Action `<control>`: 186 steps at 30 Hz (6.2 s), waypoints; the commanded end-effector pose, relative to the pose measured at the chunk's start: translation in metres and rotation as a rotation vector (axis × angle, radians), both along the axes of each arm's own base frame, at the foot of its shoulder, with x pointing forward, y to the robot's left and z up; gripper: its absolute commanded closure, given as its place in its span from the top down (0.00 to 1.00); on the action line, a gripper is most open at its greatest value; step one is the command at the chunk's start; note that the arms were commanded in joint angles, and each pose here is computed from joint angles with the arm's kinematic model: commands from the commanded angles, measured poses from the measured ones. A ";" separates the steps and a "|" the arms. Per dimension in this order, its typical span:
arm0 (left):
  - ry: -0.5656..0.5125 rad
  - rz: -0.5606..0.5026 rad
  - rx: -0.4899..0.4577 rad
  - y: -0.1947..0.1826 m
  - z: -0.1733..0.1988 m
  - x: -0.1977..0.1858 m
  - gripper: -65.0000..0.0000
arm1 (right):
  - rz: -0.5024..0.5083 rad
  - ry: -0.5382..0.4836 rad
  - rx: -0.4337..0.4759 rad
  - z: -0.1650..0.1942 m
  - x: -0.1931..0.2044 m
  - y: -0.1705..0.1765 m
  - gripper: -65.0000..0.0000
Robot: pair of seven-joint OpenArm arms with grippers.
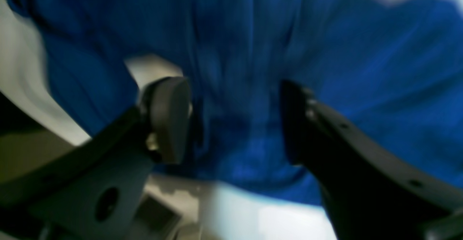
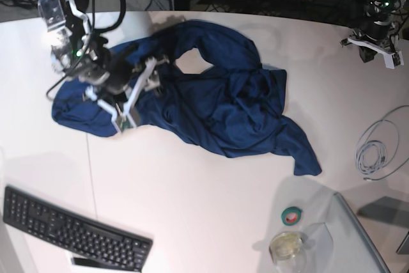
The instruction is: Layout the t-shirt on the table in an organized manner, then fold the t-shirt properly
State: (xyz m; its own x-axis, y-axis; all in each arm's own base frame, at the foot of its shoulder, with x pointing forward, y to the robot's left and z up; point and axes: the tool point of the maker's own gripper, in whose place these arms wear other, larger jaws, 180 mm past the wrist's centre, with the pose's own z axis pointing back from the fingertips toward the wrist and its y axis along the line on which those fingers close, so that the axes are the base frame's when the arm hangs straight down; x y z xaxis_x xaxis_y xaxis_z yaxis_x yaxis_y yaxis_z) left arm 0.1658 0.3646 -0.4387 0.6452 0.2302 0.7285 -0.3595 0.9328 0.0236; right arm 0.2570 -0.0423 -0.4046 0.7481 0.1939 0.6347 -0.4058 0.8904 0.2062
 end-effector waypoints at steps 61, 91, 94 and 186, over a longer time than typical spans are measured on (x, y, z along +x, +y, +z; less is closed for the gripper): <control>-0.010 0.012 0.007 0.008 0.001 -0.002 0.00 | -0.164 0.110 -0.007 -0.023 0.042 -0.035 0.02; -0.005 0.019 0.010 0.010 0.001 -0.006 0.00 | -0.130 0.103 -0.028 -0.062 0.154 0.001 0.12; -0.005 0.019 0.010 0.010 0.001 -0.006 0.00 | -0.128 0.086 -0.022 -0.055 0.157 0.003 0.19; 0.000 0.020 0.012 0.011 0.000 -0.008 0.00 | -0.211 0.058 -0.012 -0.055 0.160 -0.029 0.00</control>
State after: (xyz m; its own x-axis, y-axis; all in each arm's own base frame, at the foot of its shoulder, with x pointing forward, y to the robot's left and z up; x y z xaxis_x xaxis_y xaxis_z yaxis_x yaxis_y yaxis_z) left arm 0.1521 0.3670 -0.4498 0.6634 0.2556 0.7033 -0.3787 0.9253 0.0209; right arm 0.3945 -0.0723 -0.4813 0.8467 0.0499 0.5298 -0.1883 0.9593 0.2106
